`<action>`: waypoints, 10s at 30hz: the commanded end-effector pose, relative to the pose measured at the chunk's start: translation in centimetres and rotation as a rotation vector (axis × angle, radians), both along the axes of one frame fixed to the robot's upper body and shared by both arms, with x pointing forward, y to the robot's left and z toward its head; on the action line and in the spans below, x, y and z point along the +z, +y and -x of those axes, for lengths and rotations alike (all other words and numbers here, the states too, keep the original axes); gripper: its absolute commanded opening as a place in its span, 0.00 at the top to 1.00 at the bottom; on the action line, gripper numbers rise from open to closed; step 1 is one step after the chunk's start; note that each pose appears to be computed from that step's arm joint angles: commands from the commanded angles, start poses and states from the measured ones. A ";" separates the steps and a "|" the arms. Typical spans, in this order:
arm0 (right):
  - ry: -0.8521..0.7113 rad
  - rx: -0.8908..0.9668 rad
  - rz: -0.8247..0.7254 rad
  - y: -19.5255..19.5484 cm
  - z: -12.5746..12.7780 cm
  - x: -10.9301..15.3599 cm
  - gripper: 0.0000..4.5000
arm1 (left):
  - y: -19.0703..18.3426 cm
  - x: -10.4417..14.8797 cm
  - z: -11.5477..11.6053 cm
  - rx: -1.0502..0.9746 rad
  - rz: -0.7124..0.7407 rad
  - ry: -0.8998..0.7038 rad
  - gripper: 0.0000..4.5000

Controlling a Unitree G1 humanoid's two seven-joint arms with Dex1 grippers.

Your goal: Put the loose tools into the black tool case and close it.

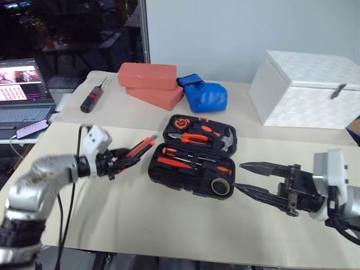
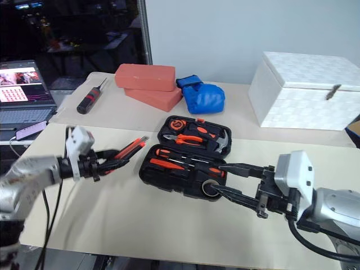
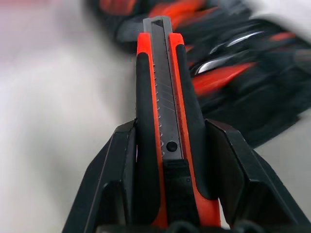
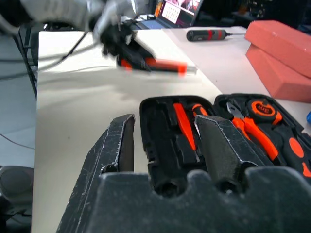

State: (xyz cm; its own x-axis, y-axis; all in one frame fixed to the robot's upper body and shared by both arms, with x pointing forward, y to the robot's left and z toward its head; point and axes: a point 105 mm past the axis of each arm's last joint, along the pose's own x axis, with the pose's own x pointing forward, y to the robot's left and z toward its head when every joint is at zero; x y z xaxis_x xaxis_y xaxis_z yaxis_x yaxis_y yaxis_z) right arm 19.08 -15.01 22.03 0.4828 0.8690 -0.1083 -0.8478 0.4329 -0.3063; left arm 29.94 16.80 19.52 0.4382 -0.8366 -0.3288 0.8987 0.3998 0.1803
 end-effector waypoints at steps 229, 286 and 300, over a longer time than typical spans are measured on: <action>0.204 -0.102 0.029 9.9 -14.6 -7.6 0.93 | 0.2 -5.9 1.6 -0.190 -0.198 0.171 0.94; 0.363 -0.065 -0.140 15.5 -9.9 -8.2 0.99 | 0.5 -8.5 3.3 -0.176 -0.250 0.178 0.09; 0.378 -0.037 -0.207 16.6 -10.4 -6.6 0.99 | -0.1 -9.4 3.9 -0.193 -0.265 0.191 0.09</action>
